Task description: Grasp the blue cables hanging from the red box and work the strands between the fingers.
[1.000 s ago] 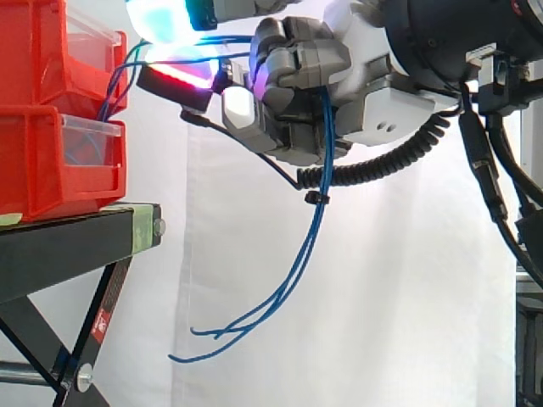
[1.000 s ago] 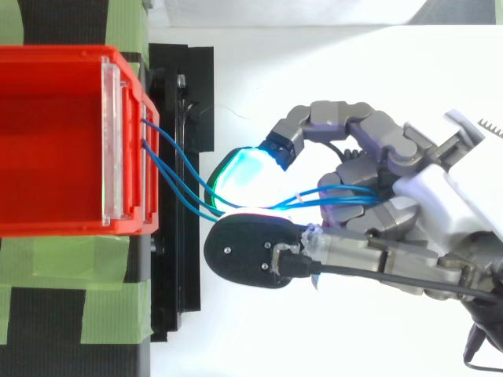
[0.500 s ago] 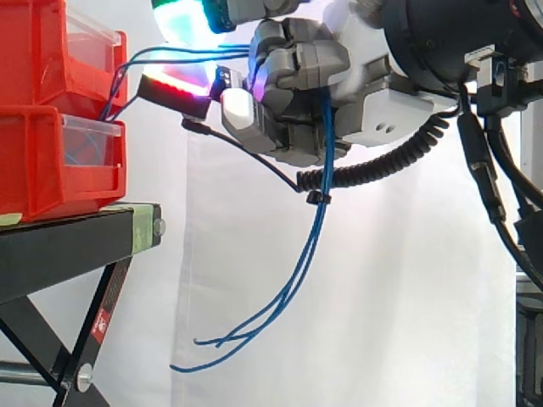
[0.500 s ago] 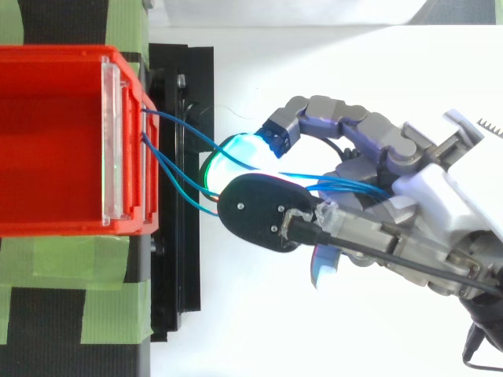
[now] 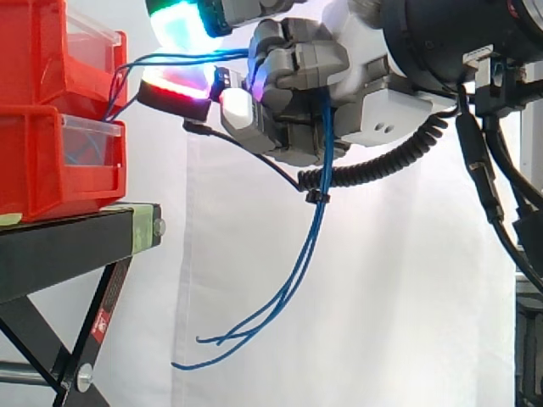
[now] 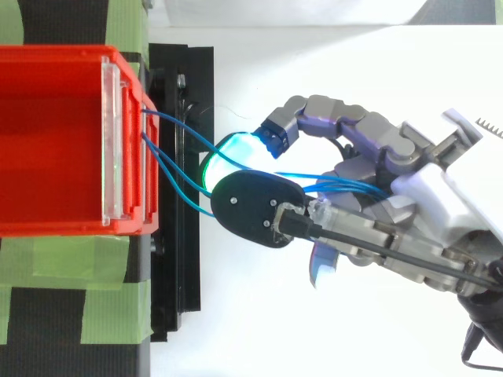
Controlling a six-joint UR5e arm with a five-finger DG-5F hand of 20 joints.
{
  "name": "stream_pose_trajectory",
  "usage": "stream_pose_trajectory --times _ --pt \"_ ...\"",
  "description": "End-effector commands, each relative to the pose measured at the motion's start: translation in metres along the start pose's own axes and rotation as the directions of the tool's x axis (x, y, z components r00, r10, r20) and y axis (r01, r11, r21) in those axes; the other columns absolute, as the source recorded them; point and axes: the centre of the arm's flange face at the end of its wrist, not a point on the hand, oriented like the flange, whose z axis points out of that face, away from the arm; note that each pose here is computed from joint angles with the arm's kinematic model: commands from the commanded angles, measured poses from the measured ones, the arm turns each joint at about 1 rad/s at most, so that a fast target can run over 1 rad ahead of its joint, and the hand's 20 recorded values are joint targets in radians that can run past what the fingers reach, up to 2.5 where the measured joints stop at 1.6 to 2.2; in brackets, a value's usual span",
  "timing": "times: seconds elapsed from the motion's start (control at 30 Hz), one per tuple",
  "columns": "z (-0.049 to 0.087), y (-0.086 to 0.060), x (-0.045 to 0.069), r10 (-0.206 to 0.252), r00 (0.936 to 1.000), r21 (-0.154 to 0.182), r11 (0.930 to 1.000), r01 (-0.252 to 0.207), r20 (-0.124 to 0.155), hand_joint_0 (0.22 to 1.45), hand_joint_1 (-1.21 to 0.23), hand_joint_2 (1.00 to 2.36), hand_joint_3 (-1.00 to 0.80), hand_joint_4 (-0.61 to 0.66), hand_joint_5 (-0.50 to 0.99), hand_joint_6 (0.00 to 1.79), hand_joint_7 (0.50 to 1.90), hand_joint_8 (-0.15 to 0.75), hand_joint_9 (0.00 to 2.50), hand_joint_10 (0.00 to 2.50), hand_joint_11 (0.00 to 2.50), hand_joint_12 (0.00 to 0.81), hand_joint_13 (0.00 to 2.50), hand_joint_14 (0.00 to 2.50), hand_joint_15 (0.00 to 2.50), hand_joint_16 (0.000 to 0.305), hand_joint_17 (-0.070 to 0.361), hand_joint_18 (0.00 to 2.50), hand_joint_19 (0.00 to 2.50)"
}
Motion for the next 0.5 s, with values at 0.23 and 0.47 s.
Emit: stream_pose_trajectory --times 0.23,0.47 --pt "0.0006 0.0007 -0.0005 0.001 1.0 0.0 1.0 -0.001 0.001 1.2 -0.74 1.02 -0.13 0.06 0.5 0.14 1.42 0.524 1.95 2.5 2.5 0.623 1.99 2.5 1.61 0.246 0.185 2.5 0.58" --pt "0.0016 -0.0001 -0.0009 0.001 1.0 0.0 1.0 -0.001 0.003 1.09 -0.76 1.02 -0.1 0.07 0.5 0.01 1.37 0.524 1.95 2.5 2.5 0.623 1.99 2.5 1.61 0.246 0.185 2.5 0.58"
